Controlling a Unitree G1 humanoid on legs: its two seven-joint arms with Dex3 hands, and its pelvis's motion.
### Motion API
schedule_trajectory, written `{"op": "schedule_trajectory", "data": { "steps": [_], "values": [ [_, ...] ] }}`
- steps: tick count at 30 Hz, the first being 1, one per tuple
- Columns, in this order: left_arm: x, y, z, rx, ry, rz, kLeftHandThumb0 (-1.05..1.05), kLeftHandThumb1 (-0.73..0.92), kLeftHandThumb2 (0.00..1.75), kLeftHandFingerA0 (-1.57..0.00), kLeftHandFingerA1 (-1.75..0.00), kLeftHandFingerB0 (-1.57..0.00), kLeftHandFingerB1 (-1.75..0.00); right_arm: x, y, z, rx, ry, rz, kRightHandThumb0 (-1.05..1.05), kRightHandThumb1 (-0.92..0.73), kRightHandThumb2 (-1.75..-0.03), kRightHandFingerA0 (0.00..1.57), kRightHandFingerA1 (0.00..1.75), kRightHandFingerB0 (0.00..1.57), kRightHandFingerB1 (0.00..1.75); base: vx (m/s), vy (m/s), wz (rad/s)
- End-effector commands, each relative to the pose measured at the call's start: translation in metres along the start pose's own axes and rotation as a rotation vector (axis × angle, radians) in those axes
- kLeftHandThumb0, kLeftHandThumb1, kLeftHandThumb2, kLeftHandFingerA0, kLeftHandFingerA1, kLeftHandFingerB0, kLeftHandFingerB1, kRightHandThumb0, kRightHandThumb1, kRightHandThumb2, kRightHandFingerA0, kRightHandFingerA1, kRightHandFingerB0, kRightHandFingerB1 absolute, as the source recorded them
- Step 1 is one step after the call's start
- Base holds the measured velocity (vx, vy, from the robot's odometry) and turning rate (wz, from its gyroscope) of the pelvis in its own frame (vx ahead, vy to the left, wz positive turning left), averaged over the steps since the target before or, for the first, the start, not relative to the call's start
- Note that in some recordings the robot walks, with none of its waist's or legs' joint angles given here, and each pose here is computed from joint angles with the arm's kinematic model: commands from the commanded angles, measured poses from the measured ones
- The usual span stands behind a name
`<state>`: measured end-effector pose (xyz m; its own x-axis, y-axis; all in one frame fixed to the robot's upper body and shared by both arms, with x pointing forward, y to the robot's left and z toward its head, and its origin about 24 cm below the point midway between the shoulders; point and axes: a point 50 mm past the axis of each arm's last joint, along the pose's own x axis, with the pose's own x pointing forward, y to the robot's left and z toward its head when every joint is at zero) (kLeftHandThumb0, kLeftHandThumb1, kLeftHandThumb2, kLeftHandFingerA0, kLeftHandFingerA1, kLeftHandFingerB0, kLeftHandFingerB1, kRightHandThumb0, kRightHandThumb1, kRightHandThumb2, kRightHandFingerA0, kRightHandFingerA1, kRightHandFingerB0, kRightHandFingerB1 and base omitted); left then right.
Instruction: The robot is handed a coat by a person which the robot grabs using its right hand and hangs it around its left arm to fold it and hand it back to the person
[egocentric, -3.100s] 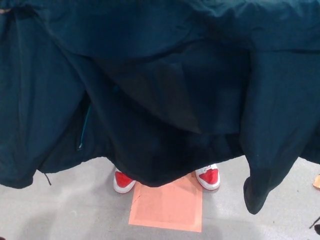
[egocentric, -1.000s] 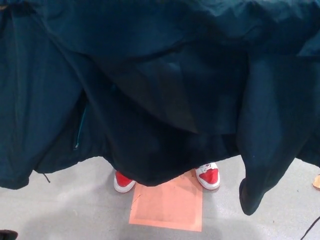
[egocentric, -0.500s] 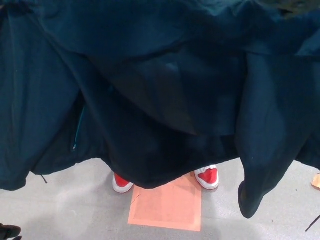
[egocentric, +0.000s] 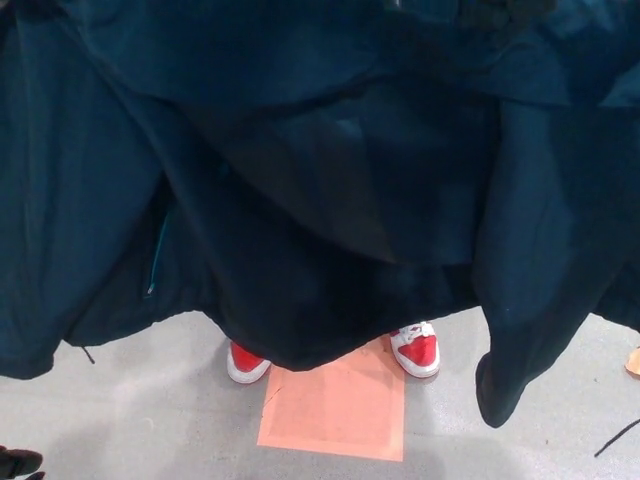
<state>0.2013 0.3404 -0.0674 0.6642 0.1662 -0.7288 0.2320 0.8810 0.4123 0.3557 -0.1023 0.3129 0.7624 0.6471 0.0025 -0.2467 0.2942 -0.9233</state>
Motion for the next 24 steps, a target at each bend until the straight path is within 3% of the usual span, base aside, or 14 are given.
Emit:
{"op": "schedule_trajectory", "data": {
  "steps": [1,2,5,10,17,20,21,24],
  "values": [
    [-0.002,0.005,-0.001,-0.023,-0.008,-0.013,-0.64,0.91,0.67,-0.24,-0.33,-0.23,-0.32,0.011,0.027,-0.036,0.214,0.267,0.456,-0.96,-0.58,-0.81,0.01,0.18,0.0,0.01,0.0,0.0,0.0],
    [-0.002,0.005,-0.001,-0.018,-0.012,-0.016,-0.63,0.92,0.68,-0.23,-0.32,-0.23,-0.33,0.01,0.029,-0.037,0.21,0.272,0.463,-0.96,-0.6,-1.0,0.0,0.1,0.0,0.03,0.0,0.0,0.0],
    [-0.003,0.005,0.0,0.014,-0.015,-0.021,-0.61,0.92,0.7,-0.23,-0.33,-0.23,-0.33,0.001,0.042,-0.041,0.236,0.313,0.519,-0.97,-0.6,-0.98,0.02,0.0,0.07,0.05,0.0,0.0,0.0],
    [-0.003,0.005,0.0,-0.003,-0.024,-0.028,-0.62,0.92,0.69,-0.21,-0.33,-0.22,-0.33,-0.008,0.046,-0.048,0.373,0.264,0.661,-0.99,-0.61,-1.0,0.0,0.0,0.0,0.0,0.0,0.0,0.0],
    [-0.003,0.006,-0.001,-0.003,-0.017,-0.019,-0.64,0.92,0.68,-0.23,-0.32,-0.22,-0.32,-0.01,0.037,-0.044,0.438,0.208,0.699,-0.97,-0.59,-0.99,0.0,0.01,0.0,0.0,0.0,0.0,0.0],
    [-0.004,0.005,-0.003,-0.036,-0.02,-0.035,-0.63,0.92,0.68,-0.2,-0.32,-0.2,-0.32,-0.008,0.039,-0.044,0.365,0.28,0.676,-0.95,-0.57,-0.96,0.0,0.02,0.0,0.0,0.0,0.0,0.0],
    [-0.004,0.005,-0.002,-0.016,-0.022,-0.035,-0.63,0.92,0.69,-0.21,-0.32,-0.22,-0.32,-0.003,0.042,-0.044,0.192,0.341,0.645,-0.9,-0.54,-0.97,0.06,0.47,0.0,0.0,0.0,0.0,0.0],
    [-0.004,0.003,-0.003,-0.013,-0.023,-0.035,-0.63,0.92,0.68,-0.21,-0.31,-0.21,-0.31,0.003,0.051,-0.044,-0.092,0.416,0.558,-0.81,-0.47,-0.86,0.14,0.45,0.0,0.12,0.0,0.0,0.0]
  ]
}}
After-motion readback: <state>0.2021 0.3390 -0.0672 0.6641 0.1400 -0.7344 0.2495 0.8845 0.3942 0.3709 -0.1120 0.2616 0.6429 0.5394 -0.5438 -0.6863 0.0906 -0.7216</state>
